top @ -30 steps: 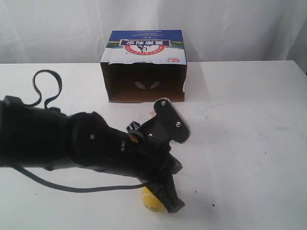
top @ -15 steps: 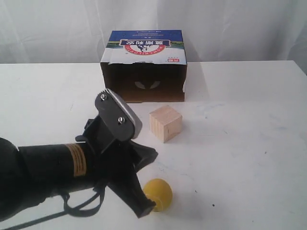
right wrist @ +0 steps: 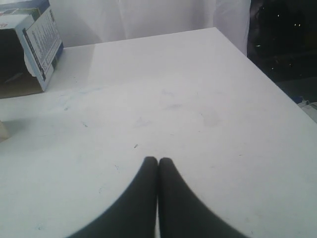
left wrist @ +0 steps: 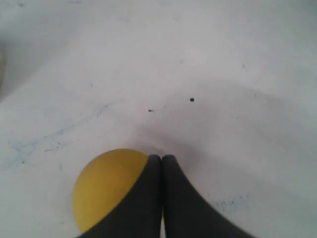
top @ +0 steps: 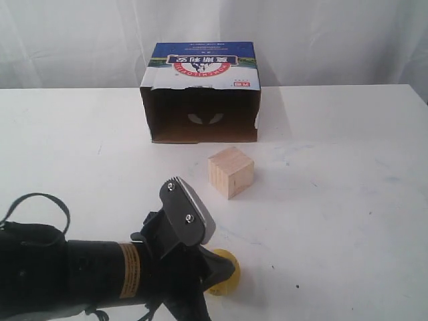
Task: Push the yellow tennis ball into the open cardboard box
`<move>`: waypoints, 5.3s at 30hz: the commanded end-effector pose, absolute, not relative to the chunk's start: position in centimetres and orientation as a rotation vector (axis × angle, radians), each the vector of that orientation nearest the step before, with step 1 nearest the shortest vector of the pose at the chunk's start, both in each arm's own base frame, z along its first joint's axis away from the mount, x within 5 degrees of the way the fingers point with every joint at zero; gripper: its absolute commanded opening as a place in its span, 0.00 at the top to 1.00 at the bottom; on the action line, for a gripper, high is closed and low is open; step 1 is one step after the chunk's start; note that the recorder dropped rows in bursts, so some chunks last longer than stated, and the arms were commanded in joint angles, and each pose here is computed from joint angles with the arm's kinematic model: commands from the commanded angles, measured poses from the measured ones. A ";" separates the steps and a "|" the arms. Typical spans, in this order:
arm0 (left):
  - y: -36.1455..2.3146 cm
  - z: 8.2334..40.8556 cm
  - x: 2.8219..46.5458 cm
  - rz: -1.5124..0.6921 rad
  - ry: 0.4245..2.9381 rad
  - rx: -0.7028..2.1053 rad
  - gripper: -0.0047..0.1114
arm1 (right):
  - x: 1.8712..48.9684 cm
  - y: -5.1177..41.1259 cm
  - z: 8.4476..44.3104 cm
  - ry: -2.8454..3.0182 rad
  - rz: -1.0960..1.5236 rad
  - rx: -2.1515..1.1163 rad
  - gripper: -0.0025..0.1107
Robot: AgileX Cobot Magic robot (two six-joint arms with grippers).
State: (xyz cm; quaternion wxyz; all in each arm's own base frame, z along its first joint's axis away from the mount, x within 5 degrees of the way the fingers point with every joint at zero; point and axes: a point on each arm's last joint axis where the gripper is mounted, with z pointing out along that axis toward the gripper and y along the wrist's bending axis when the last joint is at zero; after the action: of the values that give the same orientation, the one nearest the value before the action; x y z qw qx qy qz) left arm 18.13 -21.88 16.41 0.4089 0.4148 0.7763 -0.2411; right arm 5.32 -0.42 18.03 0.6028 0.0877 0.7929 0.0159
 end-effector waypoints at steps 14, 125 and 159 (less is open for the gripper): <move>-21.7 14.0 18.3 -0.574 2.097 1.014 0.96 | 5.3 -0.4 18.2 1.823 0.039 0.198 0.98; -18.1 20.1 20.6 -0.219 1.916 0.596 0.96 | 5.3 -0.4 18.2 1.823 0.039 0.198 0.98; -11.0 13.7 31.1 -0.218 2.124 0.331 0.96 | 5.3 -0.4 18.2 1.823 0.039 0.198 0.98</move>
State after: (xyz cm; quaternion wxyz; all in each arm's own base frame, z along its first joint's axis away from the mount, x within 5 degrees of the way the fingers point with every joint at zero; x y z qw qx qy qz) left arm 31.38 -11.25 14.31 0.4963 0.1361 0.8523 -0.0930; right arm 5.32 -0.42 18.03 0.6028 0.0877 0.7929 0.0159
